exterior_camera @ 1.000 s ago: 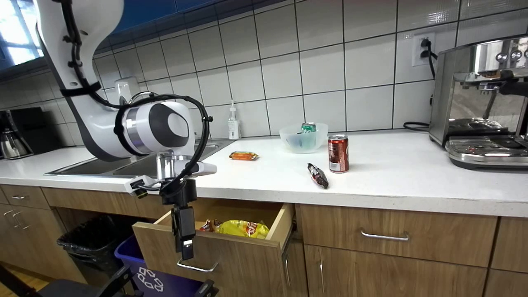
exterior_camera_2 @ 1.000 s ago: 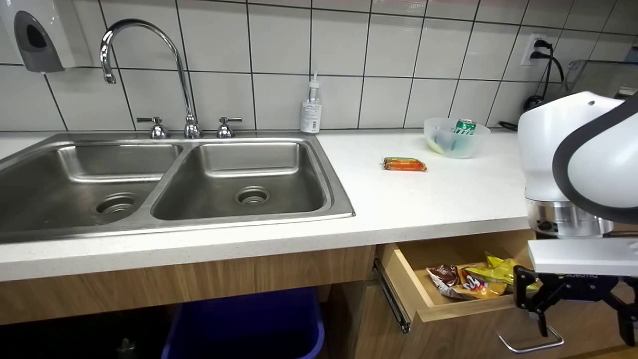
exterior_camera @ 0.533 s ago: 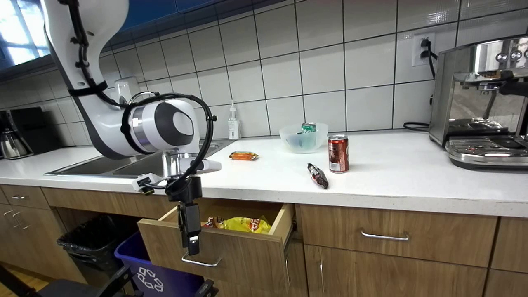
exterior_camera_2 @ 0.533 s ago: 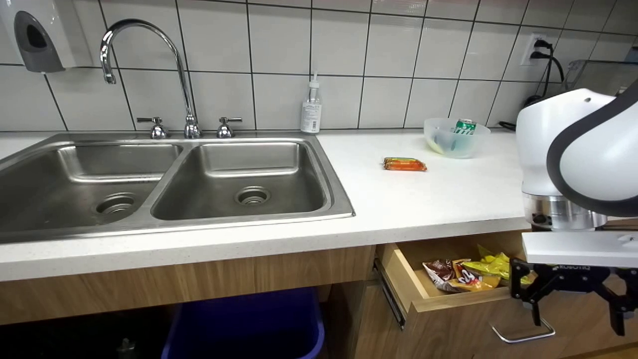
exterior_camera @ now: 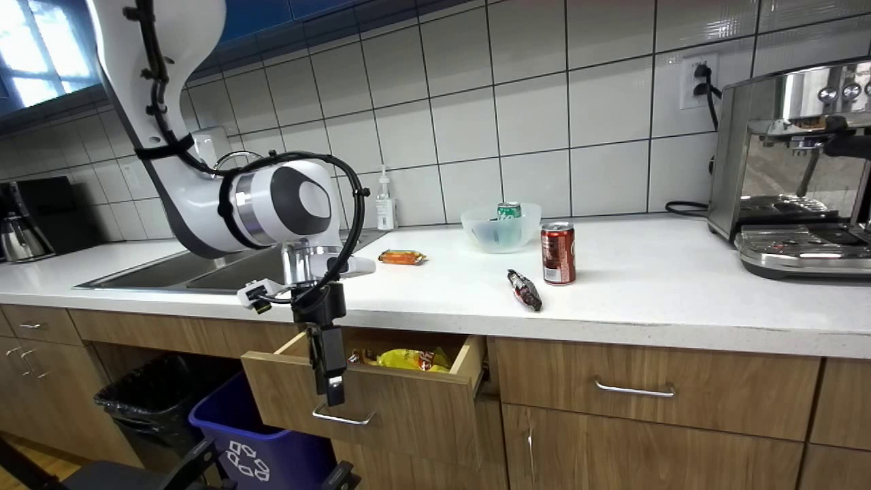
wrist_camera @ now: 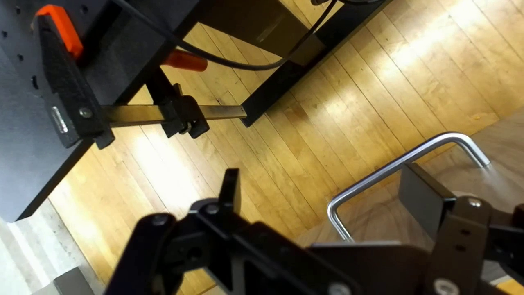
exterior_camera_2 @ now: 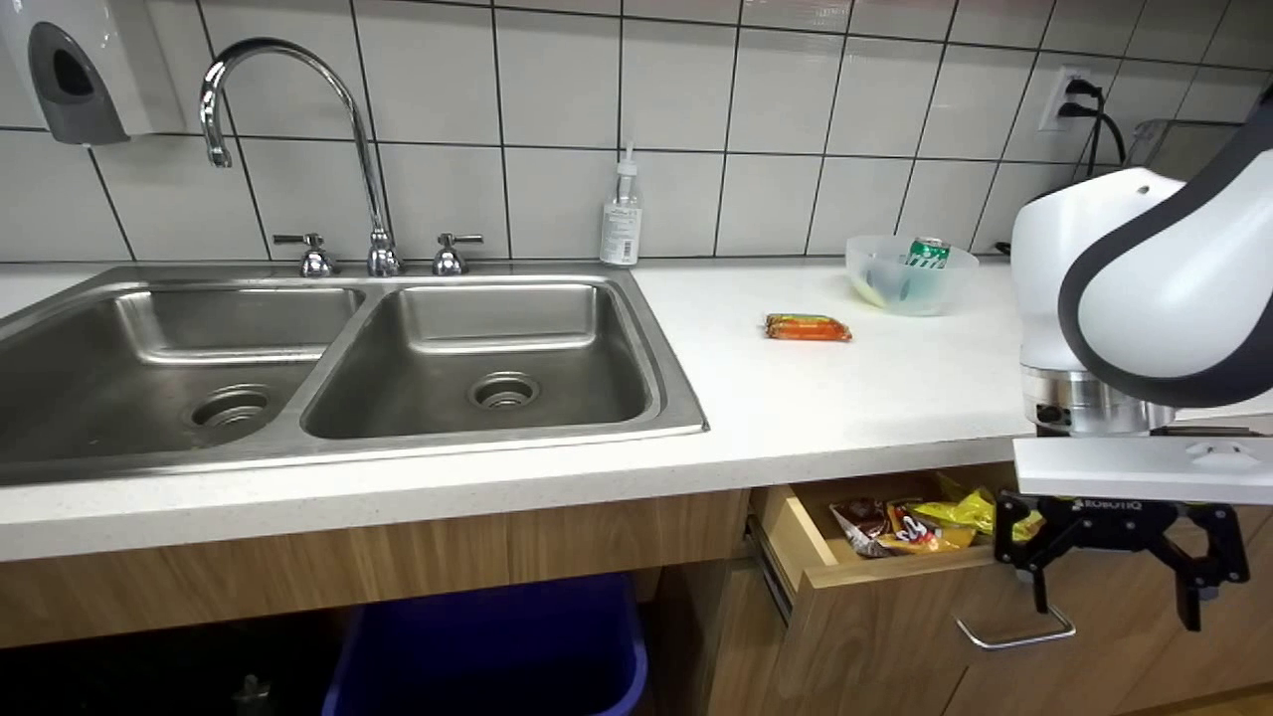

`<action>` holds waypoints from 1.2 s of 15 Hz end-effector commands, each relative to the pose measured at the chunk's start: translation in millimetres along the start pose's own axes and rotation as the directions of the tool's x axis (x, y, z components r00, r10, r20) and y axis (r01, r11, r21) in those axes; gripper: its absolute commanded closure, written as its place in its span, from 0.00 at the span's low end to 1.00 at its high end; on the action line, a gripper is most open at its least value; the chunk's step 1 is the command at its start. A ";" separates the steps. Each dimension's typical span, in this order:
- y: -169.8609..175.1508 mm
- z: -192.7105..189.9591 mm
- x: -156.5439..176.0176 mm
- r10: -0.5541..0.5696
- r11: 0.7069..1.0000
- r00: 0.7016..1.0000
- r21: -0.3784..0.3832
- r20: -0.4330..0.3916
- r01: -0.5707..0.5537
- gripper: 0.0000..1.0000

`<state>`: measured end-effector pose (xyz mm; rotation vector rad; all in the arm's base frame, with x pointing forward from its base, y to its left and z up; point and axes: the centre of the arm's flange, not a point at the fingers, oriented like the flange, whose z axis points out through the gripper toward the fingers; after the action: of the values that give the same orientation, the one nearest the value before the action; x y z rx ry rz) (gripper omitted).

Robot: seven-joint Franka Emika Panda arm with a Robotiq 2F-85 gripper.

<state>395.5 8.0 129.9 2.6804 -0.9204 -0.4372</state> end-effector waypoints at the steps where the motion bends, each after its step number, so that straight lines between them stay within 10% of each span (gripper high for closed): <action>1: -17.2 -7.4 30.2 0.028 0.999 0.999 0.015 -0.023 -0.028 0.00; 18: -51.8 -24.7 100.1 0.055 0.997 0.998 0.052 -0.041 -0.053 0.00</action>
<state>471.4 -3.9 125.5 2.6880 -0.9658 -0.3635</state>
